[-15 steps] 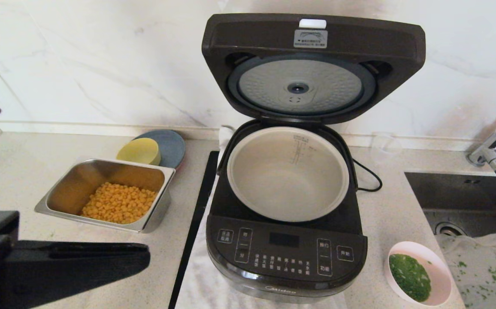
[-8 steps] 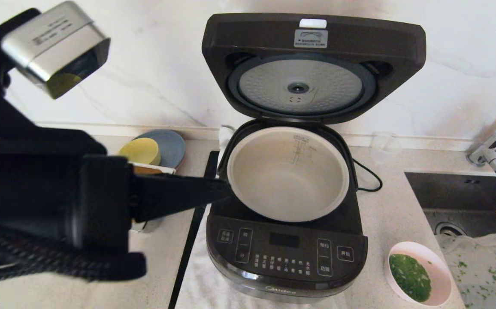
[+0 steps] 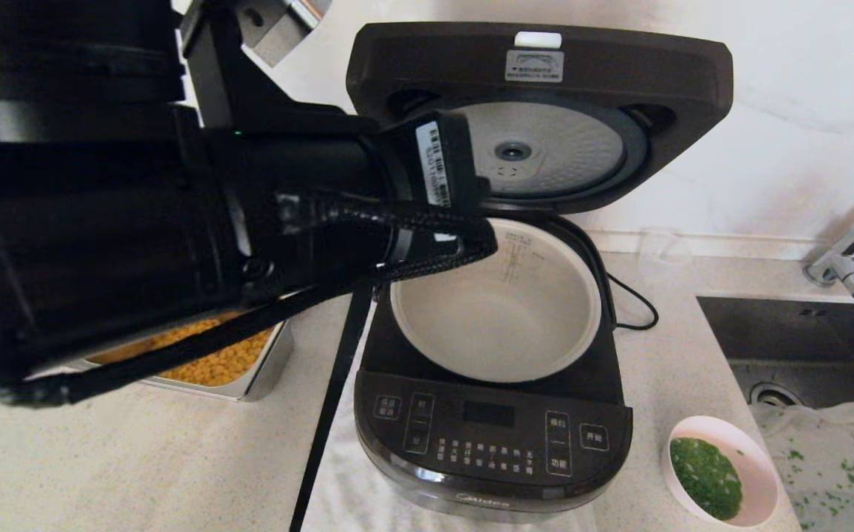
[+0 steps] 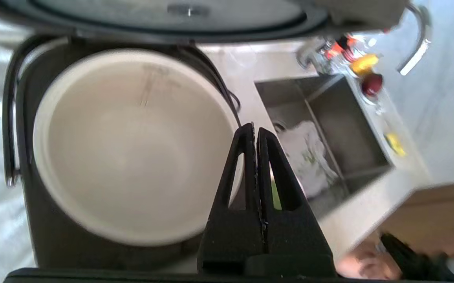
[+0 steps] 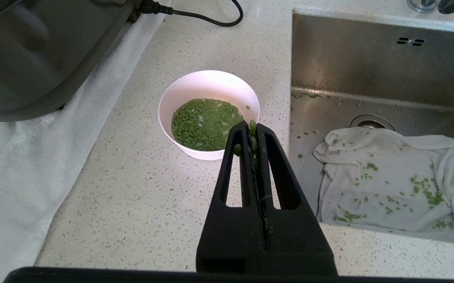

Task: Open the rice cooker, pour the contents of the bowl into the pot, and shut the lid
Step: Open the rice cooker

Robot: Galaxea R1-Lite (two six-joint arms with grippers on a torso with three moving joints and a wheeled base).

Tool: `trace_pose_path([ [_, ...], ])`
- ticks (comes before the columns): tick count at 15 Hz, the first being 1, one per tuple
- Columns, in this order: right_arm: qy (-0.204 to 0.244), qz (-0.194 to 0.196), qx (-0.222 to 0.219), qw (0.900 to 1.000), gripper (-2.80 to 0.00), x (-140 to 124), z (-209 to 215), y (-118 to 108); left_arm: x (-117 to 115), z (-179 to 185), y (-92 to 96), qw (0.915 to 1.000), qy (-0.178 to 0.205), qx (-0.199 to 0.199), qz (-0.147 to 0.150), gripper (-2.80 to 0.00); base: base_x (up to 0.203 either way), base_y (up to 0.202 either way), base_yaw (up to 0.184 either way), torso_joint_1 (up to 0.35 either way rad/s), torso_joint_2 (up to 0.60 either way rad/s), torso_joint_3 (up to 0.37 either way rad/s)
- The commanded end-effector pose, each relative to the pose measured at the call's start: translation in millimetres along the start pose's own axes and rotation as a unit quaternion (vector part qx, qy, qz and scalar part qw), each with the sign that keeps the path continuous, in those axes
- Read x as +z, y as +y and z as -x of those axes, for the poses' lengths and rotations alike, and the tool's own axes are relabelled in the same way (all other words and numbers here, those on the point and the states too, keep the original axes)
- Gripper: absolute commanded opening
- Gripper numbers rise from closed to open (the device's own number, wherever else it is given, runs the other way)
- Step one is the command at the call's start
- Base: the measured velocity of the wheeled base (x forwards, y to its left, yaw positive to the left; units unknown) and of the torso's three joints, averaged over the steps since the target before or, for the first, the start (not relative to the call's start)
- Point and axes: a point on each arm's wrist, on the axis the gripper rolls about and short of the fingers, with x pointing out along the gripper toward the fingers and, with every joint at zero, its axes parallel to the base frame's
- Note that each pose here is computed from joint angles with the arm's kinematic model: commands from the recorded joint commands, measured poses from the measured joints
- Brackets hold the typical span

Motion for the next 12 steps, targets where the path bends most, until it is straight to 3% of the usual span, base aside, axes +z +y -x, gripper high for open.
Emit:
trace_pose_path([
  [1, 0.000, 0.000, 0.000, 1.000, -2.80, 0, 0, 0, -4, -25, -4.9, 0.9998, 0.002, 0.015, -0.009, -2.80, 0.000, 0.000, 0.000, 0.000, 0.00, 0.000],
  [4, 0.000, 0.000, 0.000, 1.000, -2.80, 0, 0, 0, 3, -35, -8.5, 0.9993, -0.017, 0.031, -0.014, -2.80, 0.000, 0.000, 0.000, 0.000, 0.00, 0.000],
  [9, 0.000, 0.000, 0.000, 1.000, -2.80, 0, 0, 0, 28, -36, -14.0, 0.9974, -0.060, 0.025, -0.032, -2.80, 0.000, 0.000, 0.000, 0.000, 0.00, 0.000],
  [12, 0.000, 0.000, 0.000, 1.000, -2.80, 0, 0, 0, 23, -47, -13.9, 0.9955, -0.059, 0.048, -0.055, -2.80, 0.000, 0.000, 0.000, 0.000, 0.00, 0.000],
])
